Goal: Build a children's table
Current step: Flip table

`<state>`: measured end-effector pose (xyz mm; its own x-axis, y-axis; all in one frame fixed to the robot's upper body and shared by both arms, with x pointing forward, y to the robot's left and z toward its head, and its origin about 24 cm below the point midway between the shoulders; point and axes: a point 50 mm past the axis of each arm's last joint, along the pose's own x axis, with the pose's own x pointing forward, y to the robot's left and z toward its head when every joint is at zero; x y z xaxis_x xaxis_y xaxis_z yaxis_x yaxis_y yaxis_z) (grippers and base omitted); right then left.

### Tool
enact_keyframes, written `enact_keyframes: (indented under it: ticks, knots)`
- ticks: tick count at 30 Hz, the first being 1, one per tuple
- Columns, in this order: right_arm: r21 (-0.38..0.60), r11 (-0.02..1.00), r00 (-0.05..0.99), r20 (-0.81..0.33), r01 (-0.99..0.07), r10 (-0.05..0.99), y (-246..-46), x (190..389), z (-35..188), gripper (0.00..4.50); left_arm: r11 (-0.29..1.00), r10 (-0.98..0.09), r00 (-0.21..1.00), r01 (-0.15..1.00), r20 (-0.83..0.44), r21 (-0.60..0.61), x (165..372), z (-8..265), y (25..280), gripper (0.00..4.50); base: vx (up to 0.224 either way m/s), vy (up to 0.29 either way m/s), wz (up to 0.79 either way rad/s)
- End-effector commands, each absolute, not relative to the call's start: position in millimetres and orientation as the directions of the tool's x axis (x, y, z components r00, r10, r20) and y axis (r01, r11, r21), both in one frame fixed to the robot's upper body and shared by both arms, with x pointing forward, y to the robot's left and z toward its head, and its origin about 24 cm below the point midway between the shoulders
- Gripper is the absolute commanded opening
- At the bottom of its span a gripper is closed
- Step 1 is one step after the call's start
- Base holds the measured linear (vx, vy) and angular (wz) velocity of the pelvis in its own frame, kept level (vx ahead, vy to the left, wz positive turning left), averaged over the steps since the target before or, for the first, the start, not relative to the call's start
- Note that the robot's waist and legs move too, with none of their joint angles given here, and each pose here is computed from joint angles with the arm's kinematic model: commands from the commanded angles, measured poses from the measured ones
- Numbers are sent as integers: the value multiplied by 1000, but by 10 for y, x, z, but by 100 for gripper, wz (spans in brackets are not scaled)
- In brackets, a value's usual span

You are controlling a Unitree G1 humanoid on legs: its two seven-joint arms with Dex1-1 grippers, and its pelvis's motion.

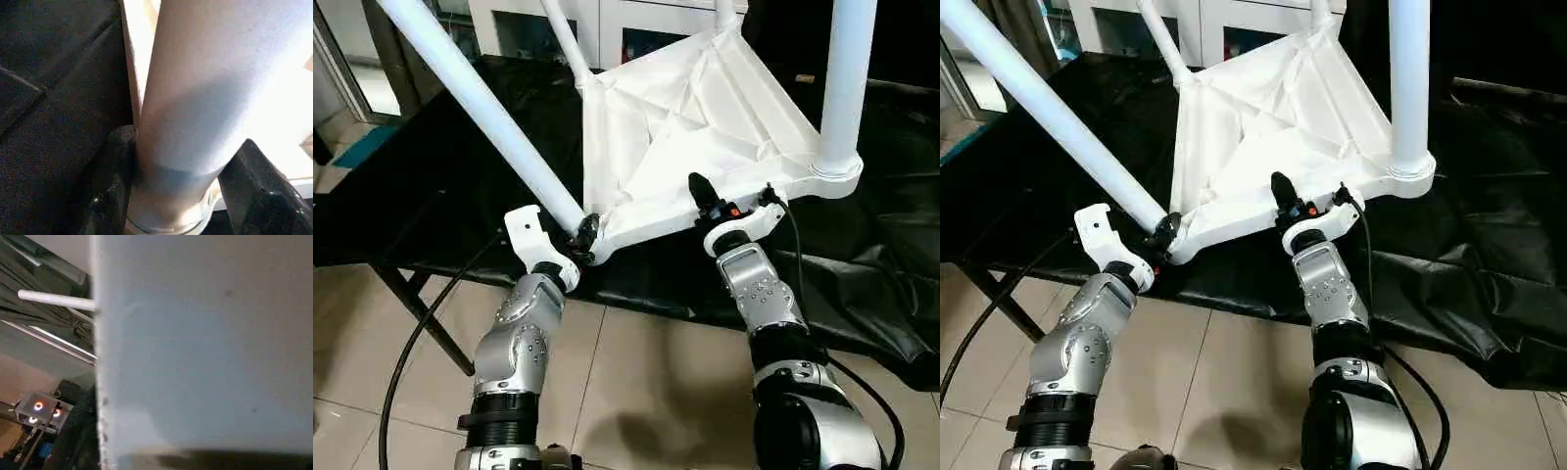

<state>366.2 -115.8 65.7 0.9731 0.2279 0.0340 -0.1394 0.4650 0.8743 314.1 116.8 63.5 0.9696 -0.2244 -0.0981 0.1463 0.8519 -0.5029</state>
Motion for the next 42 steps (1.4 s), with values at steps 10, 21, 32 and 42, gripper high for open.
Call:
enact_keyframes:
  ticks: [10, 21, 32, 42]
  knots:
    - [836, 528, 980, 55, -151, 193, -1218, 3690, 735, 200, 778, -338, 941, 267, -21, -569, 3103, 762, 1019, 303, 0, 0, 0]
    - [741, 671, 989, 110, -17, -97, -1887, 3747, 1020, 199, 814, -341, 937, 255, -73, -522, 2969, 677, 1242, 391, 0, 0, 0]
    - [472, 878, 983, 115, 75, -145, -2308, 3723, 1197, 199, 871, -424, 897, 364, -128, -331, 2889, 629, 1214, 450, 0, 0, 0]
    - [190, 974, 982, 113, 126, -149, -2502, 3738, 1411, 199, 874, -479, 876, 482, -67, 56, 2984, 929, 1202, 450, 0, 0, 0]
